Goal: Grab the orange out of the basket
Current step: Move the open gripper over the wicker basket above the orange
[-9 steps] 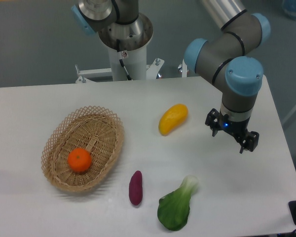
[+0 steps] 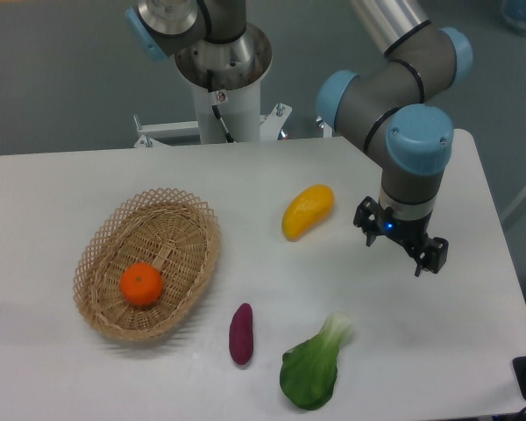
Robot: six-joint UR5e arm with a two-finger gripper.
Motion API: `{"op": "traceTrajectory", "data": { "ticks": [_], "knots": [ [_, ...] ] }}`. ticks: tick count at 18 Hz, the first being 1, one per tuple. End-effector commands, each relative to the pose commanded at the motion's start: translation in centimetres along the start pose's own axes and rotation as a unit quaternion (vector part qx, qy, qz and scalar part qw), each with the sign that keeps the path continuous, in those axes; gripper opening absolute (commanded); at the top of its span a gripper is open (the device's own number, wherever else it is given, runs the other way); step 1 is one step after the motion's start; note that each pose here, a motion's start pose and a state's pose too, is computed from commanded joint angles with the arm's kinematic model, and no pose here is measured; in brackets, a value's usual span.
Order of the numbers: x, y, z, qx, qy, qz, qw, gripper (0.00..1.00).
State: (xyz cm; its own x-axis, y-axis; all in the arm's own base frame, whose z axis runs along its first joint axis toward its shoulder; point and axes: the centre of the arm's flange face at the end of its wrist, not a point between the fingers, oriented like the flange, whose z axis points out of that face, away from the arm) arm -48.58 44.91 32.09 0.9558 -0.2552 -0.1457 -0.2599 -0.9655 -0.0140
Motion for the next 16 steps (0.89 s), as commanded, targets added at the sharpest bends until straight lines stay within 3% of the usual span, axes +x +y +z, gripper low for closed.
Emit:
{"op": "traceTrajectory", "data": {
  "ticks": [6, 10, 14, 16],
  "knots": [
    [3.9, -4.2, -0.7, 0.007, 0.003, -0.025, 0.9997, 1.0],
    [8.0, -8.7, -2.1, 0.032, 0.011, -0.052, 0.998, 1.0],
    [12.5, -13.3, -2.7, 0.038, 0.019, -0.139, 0.9894, 1.0],
    [13.7, -14.6, -3.0, 0.04, 0.021, -0.152, 0.9874, 1.0]
  ]
}}
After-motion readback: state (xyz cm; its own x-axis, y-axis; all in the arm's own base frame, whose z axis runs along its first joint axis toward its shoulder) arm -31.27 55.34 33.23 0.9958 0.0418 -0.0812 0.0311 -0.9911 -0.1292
